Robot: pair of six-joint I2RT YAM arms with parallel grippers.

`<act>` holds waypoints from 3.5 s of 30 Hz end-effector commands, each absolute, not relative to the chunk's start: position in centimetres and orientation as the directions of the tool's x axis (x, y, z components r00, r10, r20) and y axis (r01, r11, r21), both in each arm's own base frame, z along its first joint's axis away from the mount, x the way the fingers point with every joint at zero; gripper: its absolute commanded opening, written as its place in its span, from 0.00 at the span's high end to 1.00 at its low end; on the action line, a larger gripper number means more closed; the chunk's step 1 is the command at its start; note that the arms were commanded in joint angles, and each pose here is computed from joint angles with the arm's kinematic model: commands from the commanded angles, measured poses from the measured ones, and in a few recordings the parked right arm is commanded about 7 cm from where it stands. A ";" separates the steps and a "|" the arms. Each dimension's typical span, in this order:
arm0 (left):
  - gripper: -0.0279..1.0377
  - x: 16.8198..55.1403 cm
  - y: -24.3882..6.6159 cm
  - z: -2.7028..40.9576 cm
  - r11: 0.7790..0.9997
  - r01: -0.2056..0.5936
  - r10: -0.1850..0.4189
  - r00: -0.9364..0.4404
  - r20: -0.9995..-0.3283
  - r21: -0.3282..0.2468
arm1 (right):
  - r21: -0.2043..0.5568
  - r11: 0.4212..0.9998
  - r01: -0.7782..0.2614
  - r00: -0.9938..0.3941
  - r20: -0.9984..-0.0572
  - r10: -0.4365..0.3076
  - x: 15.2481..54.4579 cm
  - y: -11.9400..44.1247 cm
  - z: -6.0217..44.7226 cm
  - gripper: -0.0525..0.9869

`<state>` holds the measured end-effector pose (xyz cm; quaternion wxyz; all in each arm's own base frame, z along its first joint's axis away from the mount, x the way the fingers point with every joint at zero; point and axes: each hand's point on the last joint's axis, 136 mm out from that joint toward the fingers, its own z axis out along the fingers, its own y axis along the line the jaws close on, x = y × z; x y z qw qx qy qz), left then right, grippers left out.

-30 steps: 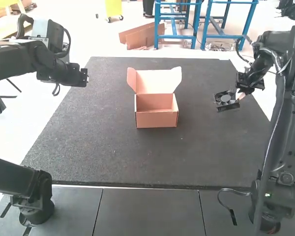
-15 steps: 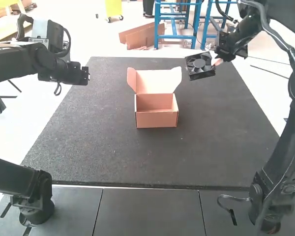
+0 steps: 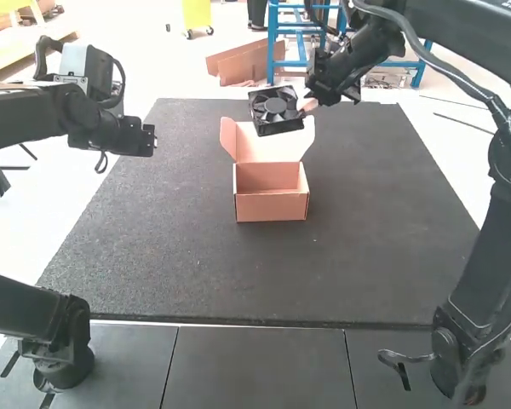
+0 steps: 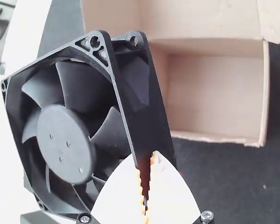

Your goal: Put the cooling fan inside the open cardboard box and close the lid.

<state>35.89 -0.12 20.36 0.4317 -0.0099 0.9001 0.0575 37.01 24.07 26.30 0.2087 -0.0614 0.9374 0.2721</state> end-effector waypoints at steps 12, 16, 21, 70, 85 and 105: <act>0.07 36.4 -3.4 21.4 0.998 0.002 0.047 -0.587 -0.809 0.056 | 0.441 0.877 -0.193 -0.926 -0.376 -0.015 42.3 26.3 18.7 0.95; 0.07 36.6 -3.4 21.7 0.998 0.001 0.046 -0.583 -0.811 0.056 | 0.422 0.886 -0.193 -0.935 -0.353 -0.035 43.1 26.6 16.5 0.96; 0.07 36.9 -3.5 22.2 0.999 0.001 0.044 -0.571 -0.820 0.053 | 0.405 0.896 -0.182 -0.949 -0.311 -0.052 43.5 26.7 13.7 0.96; 0.06 53.4 -9.7 18.6 0.999 -0.002 0.025 -0.566 -0.824 0.032 | 0.272 0.880 -0.390 -0.705 -0.703 -0.095 55.3 18.1 20.4 0.09; 0.06 56.3 -10.4 16.9 1.000 -0.011 0.014 -0.596 -0.803 0.026 | 0.384 0.811 -0.442 -0.747 -0.657 -0.096 54.4 20.0 18.6 0.18; 0.06 55.3 -14.6 16.2 0.998 0.065 0.060 -0.614 -0.787 0.025 | 0.496 0.779 -0.384 -0.828 -0.558 -0.052 53.1 21.1 16.8 0.63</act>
